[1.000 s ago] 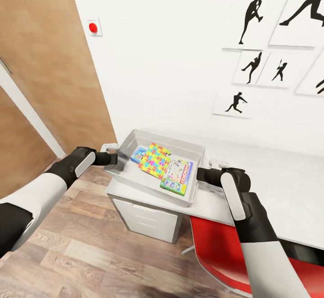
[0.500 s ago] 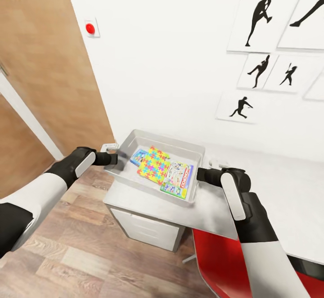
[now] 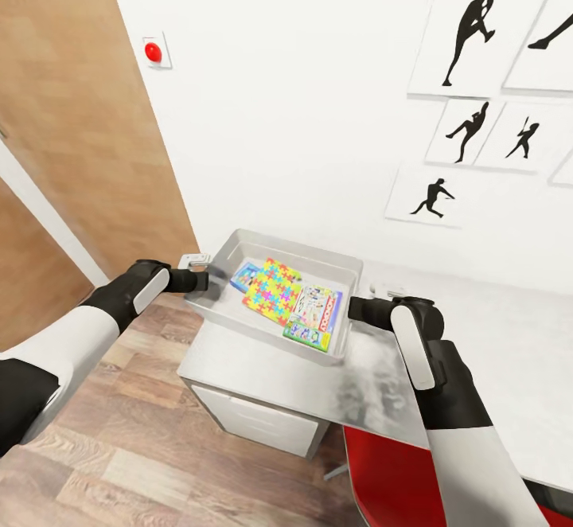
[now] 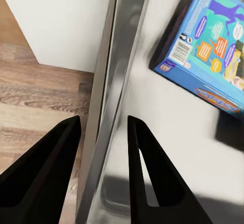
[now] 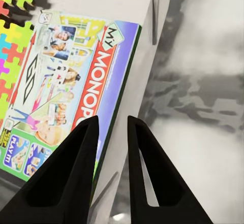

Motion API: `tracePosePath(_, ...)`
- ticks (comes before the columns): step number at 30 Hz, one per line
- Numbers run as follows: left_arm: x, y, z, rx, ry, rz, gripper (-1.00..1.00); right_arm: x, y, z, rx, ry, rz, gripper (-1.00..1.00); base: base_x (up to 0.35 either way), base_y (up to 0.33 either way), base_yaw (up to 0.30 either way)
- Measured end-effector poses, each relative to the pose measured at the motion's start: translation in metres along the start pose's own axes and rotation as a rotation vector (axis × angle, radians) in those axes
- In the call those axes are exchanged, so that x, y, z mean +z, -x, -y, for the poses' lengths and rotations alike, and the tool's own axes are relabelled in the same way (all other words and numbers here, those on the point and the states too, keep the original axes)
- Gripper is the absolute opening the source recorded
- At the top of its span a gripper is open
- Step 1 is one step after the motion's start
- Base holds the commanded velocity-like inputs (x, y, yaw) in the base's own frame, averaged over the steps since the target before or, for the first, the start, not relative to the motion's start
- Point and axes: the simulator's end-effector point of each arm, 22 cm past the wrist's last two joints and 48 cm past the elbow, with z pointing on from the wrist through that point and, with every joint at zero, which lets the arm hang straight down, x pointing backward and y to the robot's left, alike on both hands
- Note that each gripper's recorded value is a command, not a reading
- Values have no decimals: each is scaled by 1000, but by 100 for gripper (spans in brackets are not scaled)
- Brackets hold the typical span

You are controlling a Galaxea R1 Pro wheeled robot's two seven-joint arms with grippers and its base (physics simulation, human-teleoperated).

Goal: Put all the toys in the child's room - the three board games (two on the bed and one on the table), the two jigsaw puzzles on the table, and the tennis ball on the table - inside the toy box on the table in the child's room.

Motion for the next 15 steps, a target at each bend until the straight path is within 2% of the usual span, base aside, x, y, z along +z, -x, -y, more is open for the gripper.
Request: tracePosePath(15,0,1,1,-1,-1,2,-100,0,1,0,-1,0,2,-100,4,0,0)
